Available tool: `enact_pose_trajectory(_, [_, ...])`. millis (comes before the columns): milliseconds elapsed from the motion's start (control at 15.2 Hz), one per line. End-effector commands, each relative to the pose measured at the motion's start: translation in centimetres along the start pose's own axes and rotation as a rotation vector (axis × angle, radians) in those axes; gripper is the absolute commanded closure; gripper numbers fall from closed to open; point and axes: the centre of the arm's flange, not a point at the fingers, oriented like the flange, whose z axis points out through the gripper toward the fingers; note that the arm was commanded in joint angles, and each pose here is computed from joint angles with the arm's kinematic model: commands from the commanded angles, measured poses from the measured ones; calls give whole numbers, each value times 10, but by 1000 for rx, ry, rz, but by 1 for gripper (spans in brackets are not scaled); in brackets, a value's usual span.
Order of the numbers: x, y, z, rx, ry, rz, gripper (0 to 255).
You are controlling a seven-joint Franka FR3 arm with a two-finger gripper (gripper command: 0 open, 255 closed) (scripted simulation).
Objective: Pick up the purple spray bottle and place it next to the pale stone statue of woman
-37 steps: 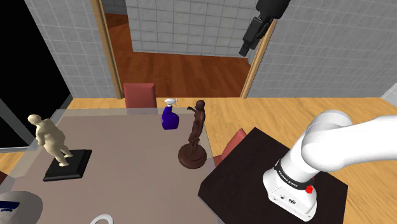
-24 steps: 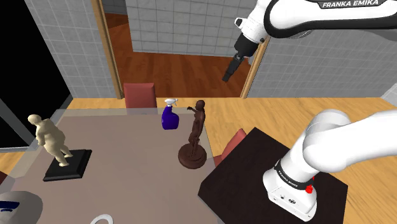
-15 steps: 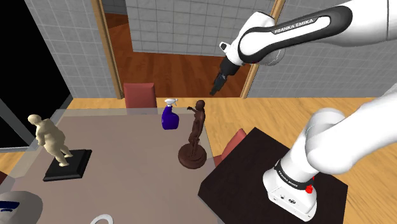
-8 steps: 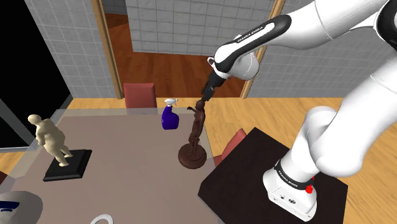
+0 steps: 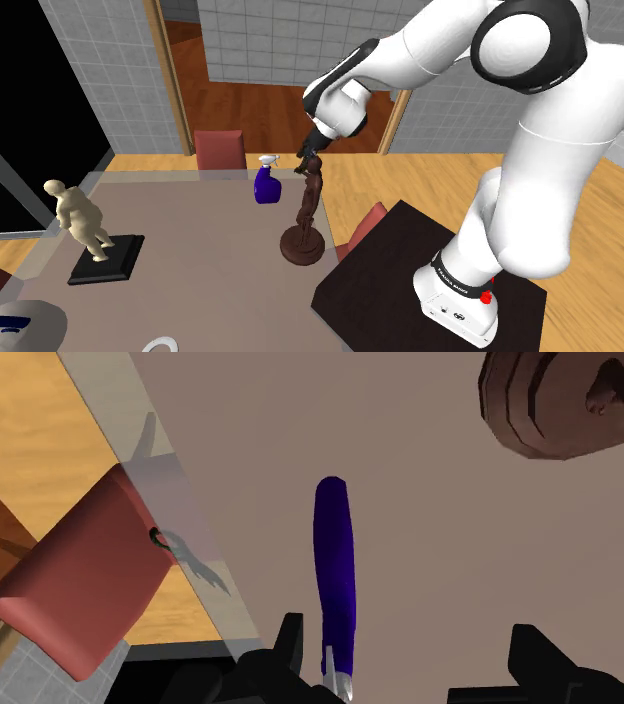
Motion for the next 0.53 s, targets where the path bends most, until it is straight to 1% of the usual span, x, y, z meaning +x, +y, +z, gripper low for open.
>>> enact_pose_trajectory(0, [1, 11, 25, 12, 20, -35, 0])
enact_pose_trajectory(462, [13, 44, 112, 54, 76, -148, 0])
